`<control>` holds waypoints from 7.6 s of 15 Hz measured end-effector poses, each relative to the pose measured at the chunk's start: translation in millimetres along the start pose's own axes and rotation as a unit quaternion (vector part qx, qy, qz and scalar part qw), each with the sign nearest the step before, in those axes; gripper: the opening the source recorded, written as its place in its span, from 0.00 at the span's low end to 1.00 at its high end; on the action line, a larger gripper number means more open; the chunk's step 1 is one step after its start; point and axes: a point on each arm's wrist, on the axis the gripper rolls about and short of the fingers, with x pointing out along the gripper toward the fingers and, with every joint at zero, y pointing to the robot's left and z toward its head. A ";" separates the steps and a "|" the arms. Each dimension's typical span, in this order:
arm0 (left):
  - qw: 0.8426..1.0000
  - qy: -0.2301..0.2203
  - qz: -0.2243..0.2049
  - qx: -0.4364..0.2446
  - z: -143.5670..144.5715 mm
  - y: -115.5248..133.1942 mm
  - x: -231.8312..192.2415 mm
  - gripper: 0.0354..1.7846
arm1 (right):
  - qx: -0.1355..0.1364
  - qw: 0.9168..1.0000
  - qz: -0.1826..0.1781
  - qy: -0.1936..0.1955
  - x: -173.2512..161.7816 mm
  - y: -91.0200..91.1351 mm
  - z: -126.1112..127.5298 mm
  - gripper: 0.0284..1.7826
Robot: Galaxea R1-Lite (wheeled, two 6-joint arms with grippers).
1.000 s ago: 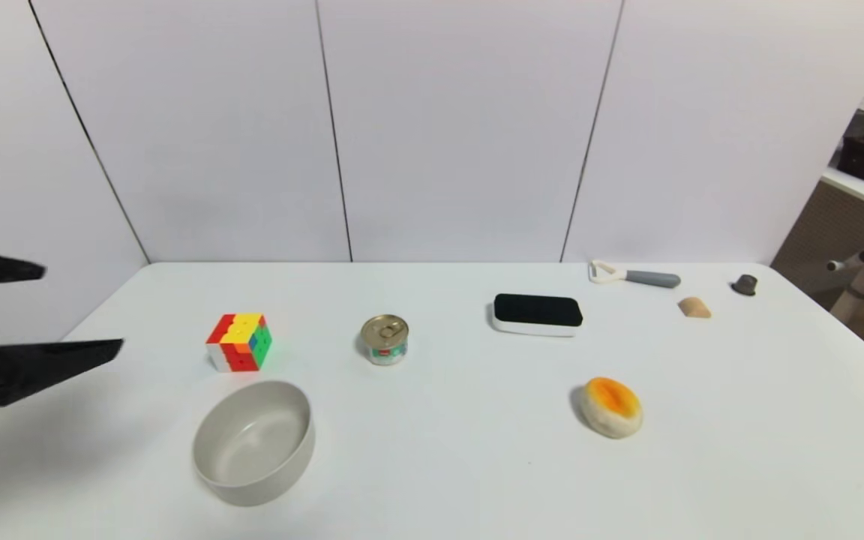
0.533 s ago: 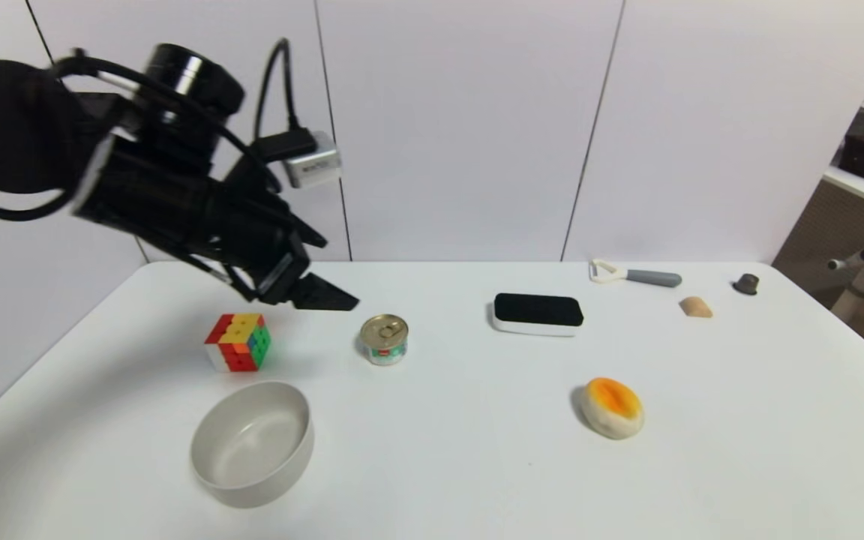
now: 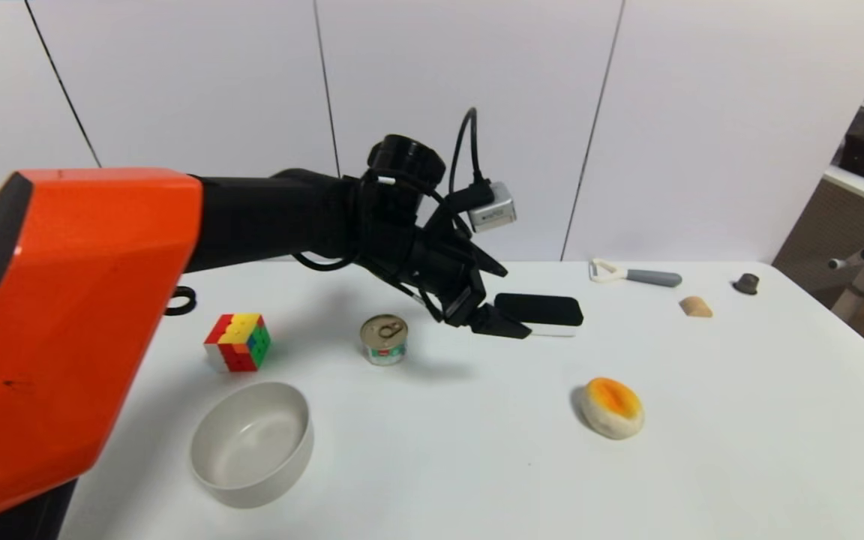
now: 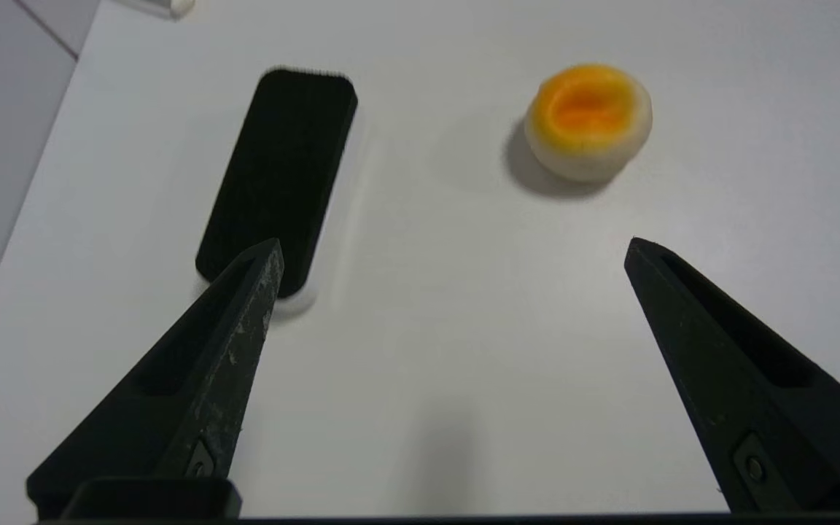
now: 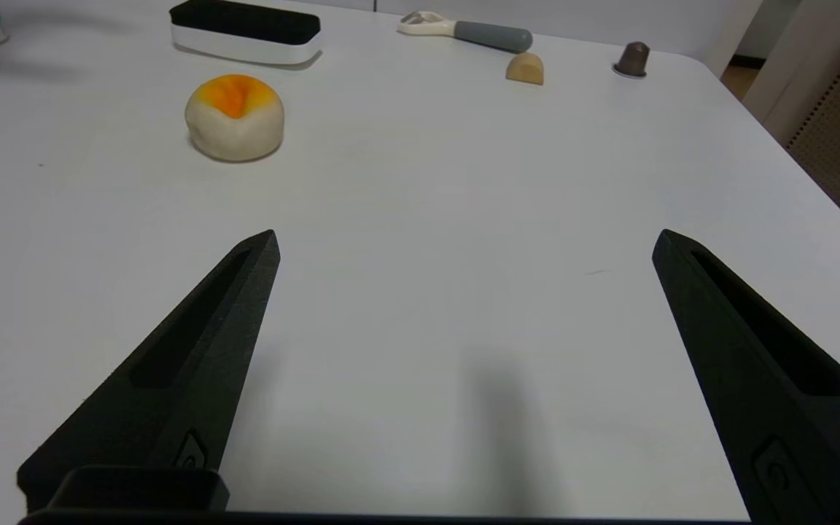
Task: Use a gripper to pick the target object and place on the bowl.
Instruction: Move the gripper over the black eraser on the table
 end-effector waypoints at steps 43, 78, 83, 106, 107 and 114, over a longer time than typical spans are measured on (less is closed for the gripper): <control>0.990 -0.101 0.096 -0.012 -68.2 58.5 60.8 0.94 | 0.000 1.000 0.000 0.000 0.0 0.0 0.0 0.99; 0.995 -0.060 0.049 -0.055 -70.5 46.3 61.3 0.94 | 0.000 1.000 0.000 0.000 0.0 0.0 0.0 0.99; 0.996 -0.055 0.044 -0.060 -74.5 45.7 64.0 0.94 | 0.000 1.000 0.000 0.000 0.0 0.0 0.0 0.99; 0.997 -0.038 0.030 -0.056 -72.7 36.2 70.5 0.94 | 0.000 1.000 0.000 0.000 0.0 0.0 0.0 0.99; 0.997 -0.038 0.029 -0.057 -74.1 36.4 71.3 0.94 | 0.000 1.000 0.000 0.000 0.0 0.0 0.0 0.99; 0.997 -0.037 0.030 -0.057 -73.2 36.0 71.0 0.94 | 0.000 1.000 0.000 0.000 0.0 0.0 0.0 0.99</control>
